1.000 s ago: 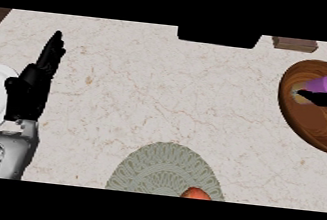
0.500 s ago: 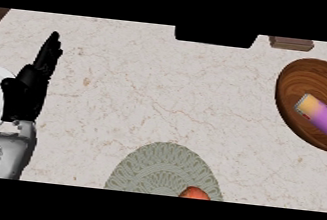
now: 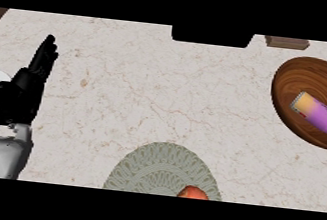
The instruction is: Pick the can from the placemat and place it in the bowl
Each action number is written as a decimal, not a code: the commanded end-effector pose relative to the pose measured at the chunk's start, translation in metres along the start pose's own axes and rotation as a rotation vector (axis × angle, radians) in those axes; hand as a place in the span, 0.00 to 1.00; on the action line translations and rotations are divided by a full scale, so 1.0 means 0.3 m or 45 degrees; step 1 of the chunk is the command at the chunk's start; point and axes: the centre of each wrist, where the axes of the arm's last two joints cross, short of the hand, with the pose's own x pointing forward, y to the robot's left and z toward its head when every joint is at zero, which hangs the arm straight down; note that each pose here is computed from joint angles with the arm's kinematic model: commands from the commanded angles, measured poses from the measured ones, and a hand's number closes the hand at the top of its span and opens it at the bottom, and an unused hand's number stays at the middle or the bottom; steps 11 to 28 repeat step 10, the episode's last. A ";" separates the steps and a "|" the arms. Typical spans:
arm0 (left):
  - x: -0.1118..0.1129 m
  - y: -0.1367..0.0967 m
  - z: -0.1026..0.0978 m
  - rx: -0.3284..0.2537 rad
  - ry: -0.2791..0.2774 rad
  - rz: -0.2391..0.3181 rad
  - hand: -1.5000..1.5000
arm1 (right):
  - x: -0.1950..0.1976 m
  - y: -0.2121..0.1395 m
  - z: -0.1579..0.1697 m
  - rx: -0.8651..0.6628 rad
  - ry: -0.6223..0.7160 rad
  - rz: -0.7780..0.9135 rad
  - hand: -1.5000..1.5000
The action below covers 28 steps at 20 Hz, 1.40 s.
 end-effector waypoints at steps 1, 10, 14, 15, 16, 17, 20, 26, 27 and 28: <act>-0.042 0.030 -0.010 -0.021 0.022 0.016 0.50 | -0.014 -0.068 0.076 0.138 -0.065 -0.104 0.00; 0.015 0.034 0.015 -0.017 0.019 -0.018 0.50 | -0.039 -0.111 0.163 0.119 -0.108 -0.132 0.00; 0.015 0.034 0.015 -0.017 0.019 -0.018 0.50 | -0.039 -0.111 0.163 0.119 -0.108 -0.132 0.00; 0.015 0.034 0.015 -0.017 0.019 -0.018 0.50 | -0.039 -0.111 0.163 0.119 -0.108 -0.132 0.00; 0.015 0.034 0.015 -0.017 0.019 -0.018 0.50 | -0.039 -0.111 0.163 0.119 -0.108 -0.132 0.00; 0.015 0.034 0.015 -0.017 0.019 -0.018 0.50 | -0.039 -0.111 0.163 0.119 -0.108 -0.132 0.00; 0.015 0.034 0.015 -0.017 0.019 -0.018 0.50 | -0.039 -0.111 0.163 0.119 -0.108 -0.132 0.00; 0.015 0.034 0.015 -0.017 0.019 -0.018 0.50 | -0.039 -0.111 0.163 0.119 -0.108 -0.132 0.00; 0.015 0.034 0.015 -0.017 0.019 -0.018 0.50 | -0.039 -0.111 0.163 0.119 -0.108 -0.132 0.00; 0.015 0.034 0.015 -0.017 0.019 -0.018 0.50 | -0.039 -0.111 0.163 0.119 -0.108 -0.132 0.00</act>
